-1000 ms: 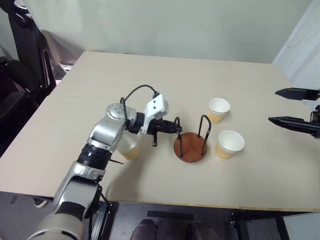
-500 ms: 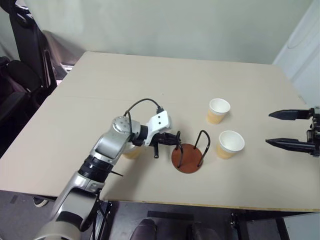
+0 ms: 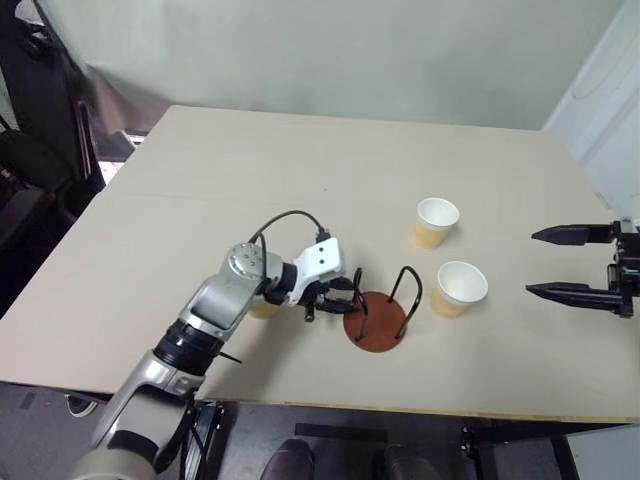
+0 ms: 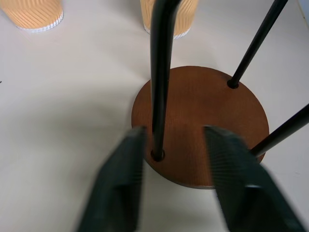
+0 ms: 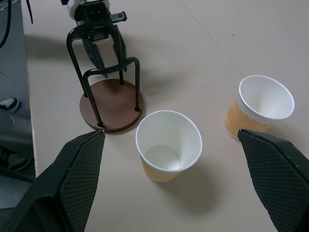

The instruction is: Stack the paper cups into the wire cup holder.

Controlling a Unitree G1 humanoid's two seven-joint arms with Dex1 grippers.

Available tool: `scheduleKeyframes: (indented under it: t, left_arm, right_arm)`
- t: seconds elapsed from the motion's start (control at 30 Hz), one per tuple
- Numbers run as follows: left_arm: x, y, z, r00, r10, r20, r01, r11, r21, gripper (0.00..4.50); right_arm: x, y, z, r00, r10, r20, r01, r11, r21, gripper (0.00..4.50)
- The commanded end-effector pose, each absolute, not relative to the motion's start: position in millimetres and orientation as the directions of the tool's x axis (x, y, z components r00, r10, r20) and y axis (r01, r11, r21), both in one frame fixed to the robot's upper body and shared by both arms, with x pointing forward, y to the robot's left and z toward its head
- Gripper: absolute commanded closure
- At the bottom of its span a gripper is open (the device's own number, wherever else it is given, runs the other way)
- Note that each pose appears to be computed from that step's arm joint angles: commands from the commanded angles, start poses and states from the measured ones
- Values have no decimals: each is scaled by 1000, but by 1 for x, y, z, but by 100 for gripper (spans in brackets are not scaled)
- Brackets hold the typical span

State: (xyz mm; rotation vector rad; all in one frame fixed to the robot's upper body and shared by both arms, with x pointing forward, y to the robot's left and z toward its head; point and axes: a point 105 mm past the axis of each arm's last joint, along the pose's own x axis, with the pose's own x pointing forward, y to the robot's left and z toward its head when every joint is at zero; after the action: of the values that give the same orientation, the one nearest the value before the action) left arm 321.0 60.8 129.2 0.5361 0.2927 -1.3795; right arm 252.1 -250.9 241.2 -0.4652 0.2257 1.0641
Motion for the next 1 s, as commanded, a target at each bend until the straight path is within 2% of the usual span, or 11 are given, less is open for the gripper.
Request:
scheduleKeyframes:
  t: [0.03, 0.13, 0.23, 0.37, 0.57, 0.7, 0.83, 1.0]
  left_arm:
    - [322, 57, 139, 203, -855, -477, 965, 92, 245, 112]
    - [322, 54, 153, 202, -886, -418, 957, 88, 275, 8]
    - [322, 55, 178, 199, -920, -338, 954, 103, 280, 8]
    - [319, 69, 195, 199, -919, -339, 946, 90, 313, 8]
    - [317, 105, 215, 279, -887, -369, 917, 132, 376, 8]
    - [311, 136, 236, 365, -863, -349, 887, 210, 411, 8]
    - [268, 160, 265, 330, -906, -263, 906, 226, 357, 8]
    - [233, 179, 252, 342, -883, -322, 929, 264, 260, 8]
  right_arm:
    - [250, -244, 247, 465, 796, -388, -881, 374, -289, 0]
    - [251, -243, 247, 461, 798, -388, -883, 370, -288, 0]
    - [252, -243, 248, 457, 800, -389, -885, 365, -290, 0]
    - [255, -240, 249, 440, 808, -392, -893, 346, -289, 0]
    - [259, -232, 239, 405, 804, -436, -908, 297, -297, 0]
    - [260, -220, 233, 372, 806, -460, -920, 253, -299, 0]
    - [258, -209, 215, 324, 774, -544, -937, 183, -297, 0]
    - [257, -190, 197, 267, 767, -583, -952, 115, -285, 0]
